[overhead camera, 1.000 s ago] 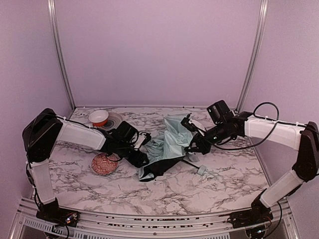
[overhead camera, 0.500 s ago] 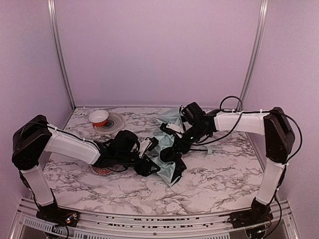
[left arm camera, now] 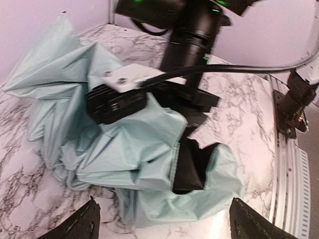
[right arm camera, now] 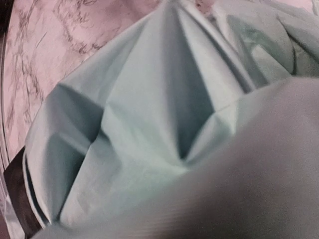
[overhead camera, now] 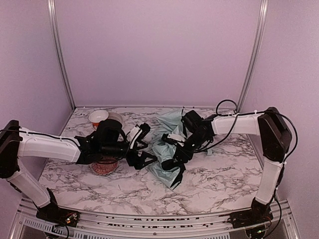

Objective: Put away the umbrella

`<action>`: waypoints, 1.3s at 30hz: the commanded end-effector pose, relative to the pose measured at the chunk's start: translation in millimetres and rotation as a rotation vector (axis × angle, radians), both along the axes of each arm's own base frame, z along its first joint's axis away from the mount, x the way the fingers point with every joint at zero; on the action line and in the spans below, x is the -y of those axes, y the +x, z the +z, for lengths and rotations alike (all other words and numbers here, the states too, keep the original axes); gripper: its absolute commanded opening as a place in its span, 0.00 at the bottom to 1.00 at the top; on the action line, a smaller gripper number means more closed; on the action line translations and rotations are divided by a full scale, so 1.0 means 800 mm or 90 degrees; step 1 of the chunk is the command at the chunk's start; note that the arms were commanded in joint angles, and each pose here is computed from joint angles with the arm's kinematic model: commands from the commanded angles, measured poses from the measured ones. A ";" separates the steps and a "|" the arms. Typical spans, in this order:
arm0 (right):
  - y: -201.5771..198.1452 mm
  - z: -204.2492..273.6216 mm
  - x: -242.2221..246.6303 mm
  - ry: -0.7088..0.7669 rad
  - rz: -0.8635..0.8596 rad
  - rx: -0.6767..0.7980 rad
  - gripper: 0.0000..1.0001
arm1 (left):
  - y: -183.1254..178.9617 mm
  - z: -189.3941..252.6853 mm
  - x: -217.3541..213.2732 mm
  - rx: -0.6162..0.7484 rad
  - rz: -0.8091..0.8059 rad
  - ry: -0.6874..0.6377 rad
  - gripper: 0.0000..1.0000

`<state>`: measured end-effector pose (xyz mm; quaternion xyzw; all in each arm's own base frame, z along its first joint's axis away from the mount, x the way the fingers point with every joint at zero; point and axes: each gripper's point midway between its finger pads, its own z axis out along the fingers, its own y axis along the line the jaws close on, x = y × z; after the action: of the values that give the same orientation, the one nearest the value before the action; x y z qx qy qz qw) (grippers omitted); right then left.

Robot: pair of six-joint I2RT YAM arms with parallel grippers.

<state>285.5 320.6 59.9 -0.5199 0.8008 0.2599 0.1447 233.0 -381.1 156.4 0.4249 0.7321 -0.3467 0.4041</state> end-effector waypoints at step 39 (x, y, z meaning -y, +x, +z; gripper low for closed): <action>0.098 0.098 0.044 0.307 -0.021 -0.030 0.48 | 0.145 -0.003 0.017 0.065 0.103 0.106 0.81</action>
<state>367.6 268.9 130.7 -0.4259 0.7595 0.4242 0.2485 348.8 -398.6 163.8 0.4110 0.7580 -0.2446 0.4435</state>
